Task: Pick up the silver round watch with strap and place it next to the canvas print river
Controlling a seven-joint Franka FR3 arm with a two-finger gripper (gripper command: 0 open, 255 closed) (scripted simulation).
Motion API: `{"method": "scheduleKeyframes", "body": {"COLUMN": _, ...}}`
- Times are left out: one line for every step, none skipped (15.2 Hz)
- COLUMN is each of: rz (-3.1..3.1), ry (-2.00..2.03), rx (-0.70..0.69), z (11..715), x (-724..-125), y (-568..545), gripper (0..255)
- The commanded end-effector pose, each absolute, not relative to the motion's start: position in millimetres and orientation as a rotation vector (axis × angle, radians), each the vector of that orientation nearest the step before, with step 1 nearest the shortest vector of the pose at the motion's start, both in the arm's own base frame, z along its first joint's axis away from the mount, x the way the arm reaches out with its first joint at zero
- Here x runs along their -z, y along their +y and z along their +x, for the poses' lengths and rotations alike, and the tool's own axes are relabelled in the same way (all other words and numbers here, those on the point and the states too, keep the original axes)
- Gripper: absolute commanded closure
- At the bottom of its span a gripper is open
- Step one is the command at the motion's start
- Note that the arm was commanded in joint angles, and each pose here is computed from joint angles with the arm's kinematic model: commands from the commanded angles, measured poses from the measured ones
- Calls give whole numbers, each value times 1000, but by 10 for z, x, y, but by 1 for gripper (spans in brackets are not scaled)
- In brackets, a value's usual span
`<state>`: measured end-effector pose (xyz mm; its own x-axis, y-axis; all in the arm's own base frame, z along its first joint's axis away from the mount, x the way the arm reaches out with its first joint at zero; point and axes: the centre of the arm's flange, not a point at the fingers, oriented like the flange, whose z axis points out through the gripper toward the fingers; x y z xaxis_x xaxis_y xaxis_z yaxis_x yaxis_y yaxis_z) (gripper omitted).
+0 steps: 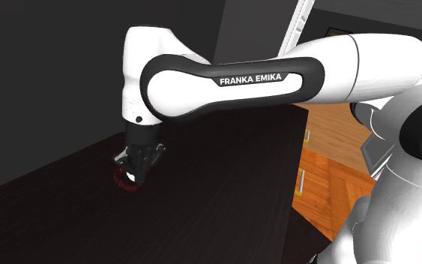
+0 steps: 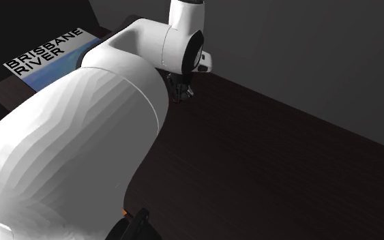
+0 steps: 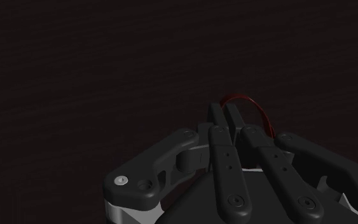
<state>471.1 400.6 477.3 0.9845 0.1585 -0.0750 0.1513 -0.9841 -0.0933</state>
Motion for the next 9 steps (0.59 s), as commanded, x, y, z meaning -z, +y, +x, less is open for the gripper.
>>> {"method": "scheduleKeyframes", "body": {"rz": -3043, "ry": -238, "rx": -126, "z": 4705, "x": -4877, "y": 4006, "gripper": 255}}
{"method": "scheduleKeyframes", "body": {"rz": -3043, "ry": -238, "rx": -126, "z": 4705, "x": -4930, "y": 4006, "gripper": 255}}
{"method": "scheduleKeyframes", "body": {"rz": -3043, "ry": -238, "rx": -126, "z": 4705, "x": -4983, "y": 4006, "gripper": 255}}
{"method": "scheduleKeyframes", "body": {"rz": -3043, "ry": -238, "rx": -126, "z": 4705, "x": -5035, "y": 4006, "gripper": 255}}
{"method": "scheduleKeyframes", "body": {"rz": -3043, "ry": -238, "rx": -126, "z": 4705, "x": -5088, "y": 4006, "gripper": 255}}
{"method": "scheduleKeyframes", "body": {"rz": -3043, "ry": -238, "rx": -126, "z": 4705, "x": -5141, "y": 4006, "gripper": 255}}
{"method": "scheduleKeyframes", "body": {"rz": -3043, "ry": -238, "rx": -126, "z": 4705, "x": -5194, "y": 4006, "gripper": 255}}
{"method": "scheduleKeyframes", "body": {"rz": -3043, "ry": -238, "rx": -126, "z": 4705, "x": -5247, "y": 4006, "gripper": 255}}
{"method": "scheduleKeyframes", "body": {"rz": -3043, "ry": -238, "rx": -126, "z": 4705, "x": -5299, "y": 4006, "gripper": 255}}
